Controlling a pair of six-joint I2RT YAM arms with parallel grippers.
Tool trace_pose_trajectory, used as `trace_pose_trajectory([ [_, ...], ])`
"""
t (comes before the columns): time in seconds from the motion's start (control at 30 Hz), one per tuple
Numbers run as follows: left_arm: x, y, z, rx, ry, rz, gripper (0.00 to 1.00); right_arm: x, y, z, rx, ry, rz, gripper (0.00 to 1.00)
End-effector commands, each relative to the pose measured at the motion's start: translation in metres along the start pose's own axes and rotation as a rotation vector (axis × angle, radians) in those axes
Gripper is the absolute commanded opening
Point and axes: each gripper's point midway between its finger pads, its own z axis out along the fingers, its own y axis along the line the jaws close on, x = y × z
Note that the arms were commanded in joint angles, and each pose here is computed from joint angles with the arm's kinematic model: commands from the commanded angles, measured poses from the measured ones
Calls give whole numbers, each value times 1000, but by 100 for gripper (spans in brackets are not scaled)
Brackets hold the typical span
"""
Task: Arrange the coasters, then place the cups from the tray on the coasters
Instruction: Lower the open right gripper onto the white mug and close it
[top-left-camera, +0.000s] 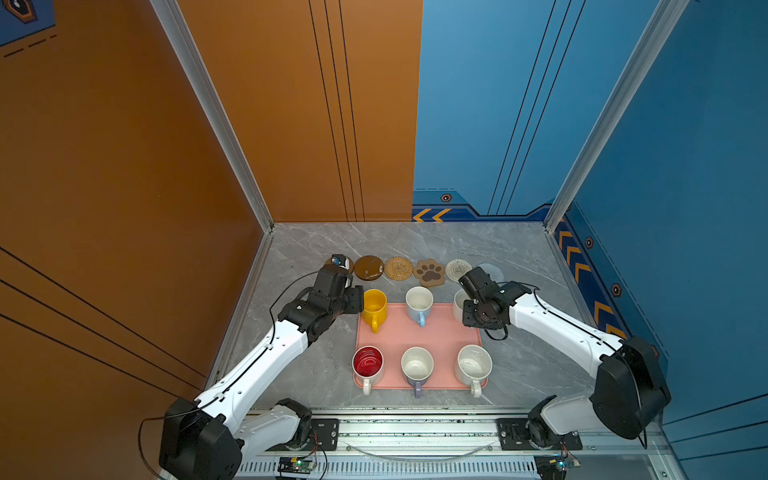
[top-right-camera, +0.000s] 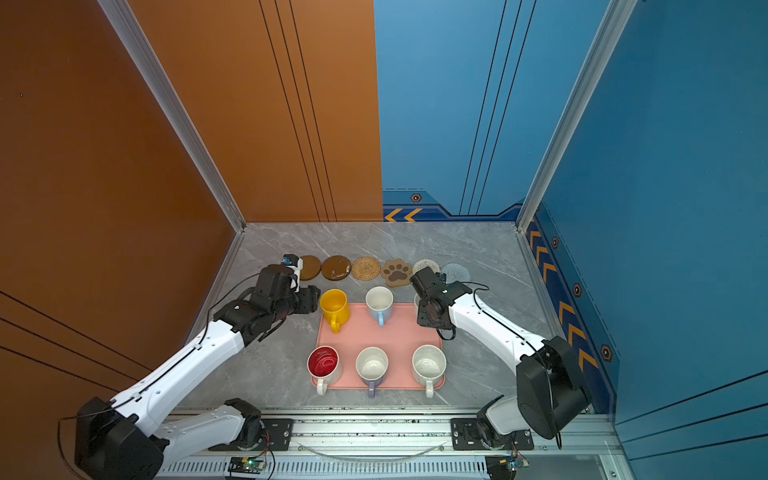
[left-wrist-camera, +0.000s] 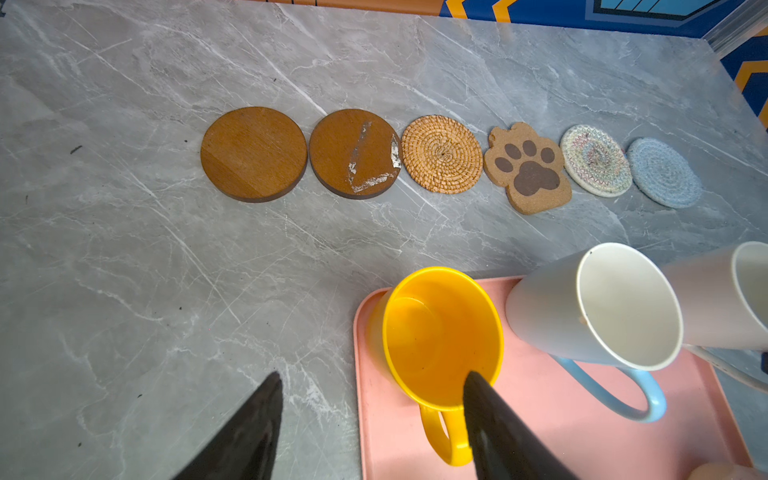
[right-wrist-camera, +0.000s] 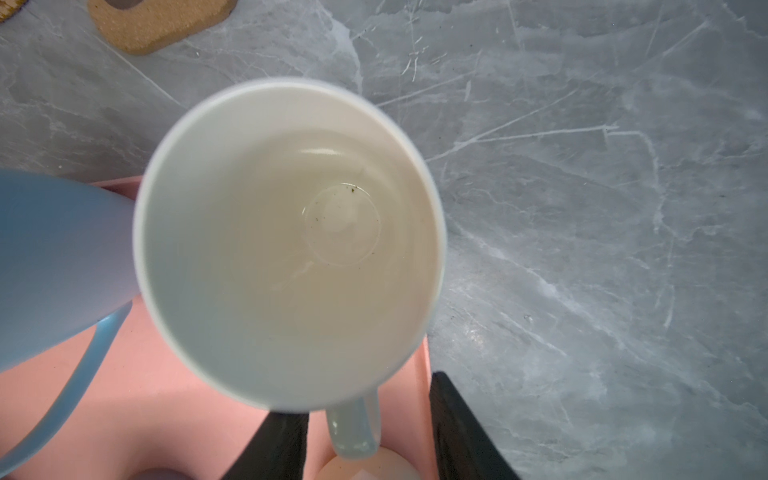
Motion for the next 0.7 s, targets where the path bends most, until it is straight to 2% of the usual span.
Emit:
trace_pose_trajectory([
  [0.0,-6,-1,-3,18,-18,-8,70,0,1,8,-1,15,-14,43],
  [0.67,-4,2,-4,8,-19,-11,69,3,5,22,-6,25,-34,33],
])
